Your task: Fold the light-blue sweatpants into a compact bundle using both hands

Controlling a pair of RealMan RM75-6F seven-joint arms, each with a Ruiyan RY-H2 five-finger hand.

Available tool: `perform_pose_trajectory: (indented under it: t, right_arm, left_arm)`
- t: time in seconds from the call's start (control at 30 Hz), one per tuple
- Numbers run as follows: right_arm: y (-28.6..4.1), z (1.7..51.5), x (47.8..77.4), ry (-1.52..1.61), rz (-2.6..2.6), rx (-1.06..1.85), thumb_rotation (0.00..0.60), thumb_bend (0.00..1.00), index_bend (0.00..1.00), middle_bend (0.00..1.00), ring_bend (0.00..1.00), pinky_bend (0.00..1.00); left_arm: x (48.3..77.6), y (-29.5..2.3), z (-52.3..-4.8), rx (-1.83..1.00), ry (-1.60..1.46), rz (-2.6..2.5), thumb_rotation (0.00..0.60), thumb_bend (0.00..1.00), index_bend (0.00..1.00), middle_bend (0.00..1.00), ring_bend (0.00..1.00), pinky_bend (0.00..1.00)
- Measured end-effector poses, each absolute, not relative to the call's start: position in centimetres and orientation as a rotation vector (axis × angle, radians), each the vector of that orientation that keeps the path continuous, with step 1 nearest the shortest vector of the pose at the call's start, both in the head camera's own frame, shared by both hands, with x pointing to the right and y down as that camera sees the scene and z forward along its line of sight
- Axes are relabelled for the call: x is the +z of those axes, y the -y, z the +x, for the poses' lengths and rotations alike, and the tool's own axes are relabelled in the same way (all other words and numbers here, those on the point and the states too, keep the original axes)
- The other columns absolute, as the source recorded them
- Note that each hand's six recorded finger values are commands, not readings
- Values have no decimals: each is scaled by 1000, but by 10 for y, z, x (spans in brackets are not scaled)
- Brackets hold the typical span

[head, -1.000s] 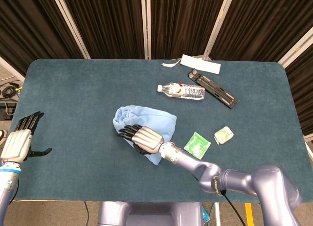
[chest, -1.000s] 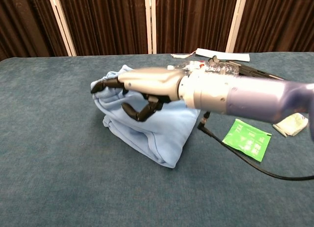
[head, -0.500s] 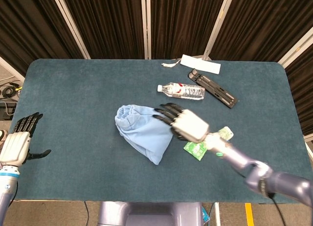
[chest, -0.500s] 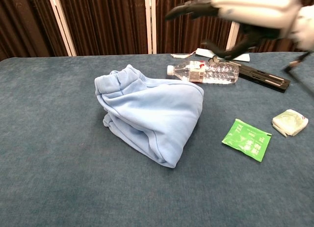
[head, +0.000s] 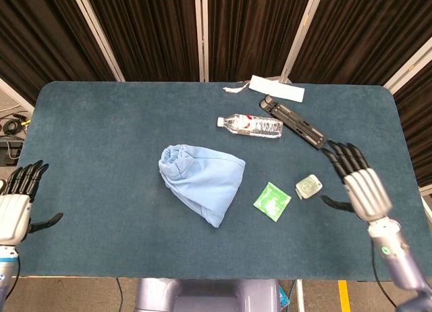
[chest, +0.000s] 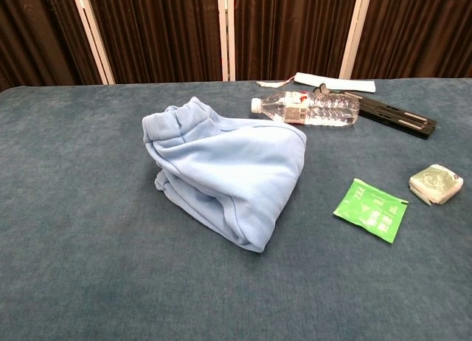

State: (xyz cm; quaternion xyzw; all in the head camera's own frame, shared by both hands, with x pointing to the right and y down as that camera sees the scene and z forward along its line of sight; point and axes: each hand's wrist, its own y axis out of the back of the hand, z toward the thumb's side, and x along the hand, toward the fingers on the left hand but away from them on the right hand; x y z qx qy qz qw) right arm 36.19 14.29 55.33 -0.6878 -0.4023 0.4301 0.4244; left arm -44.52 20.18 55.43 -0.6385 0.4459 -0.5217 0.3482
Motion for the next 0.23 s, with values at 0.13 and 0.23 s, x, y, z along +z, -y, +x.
perform_pose_trajectory:
  t: [0.13, 0.23]
  right_arm:
    - [-173, 388, 554, 1018, -1645, 1222, 600, 0, 0, 0, 0, 0]
    - [-191, 398, 556, 1040, -1591, 1273, 600, 0, 0, 0, 0, 0]
  left_arm:
    - [551, -208, -447, -1334, -1165, -1644, 600, 0, 0, 0, 0, 0]
    - [547, -211, -448, -1323, -1176, -1643, 600, 0, 0, 0, 0, 0]
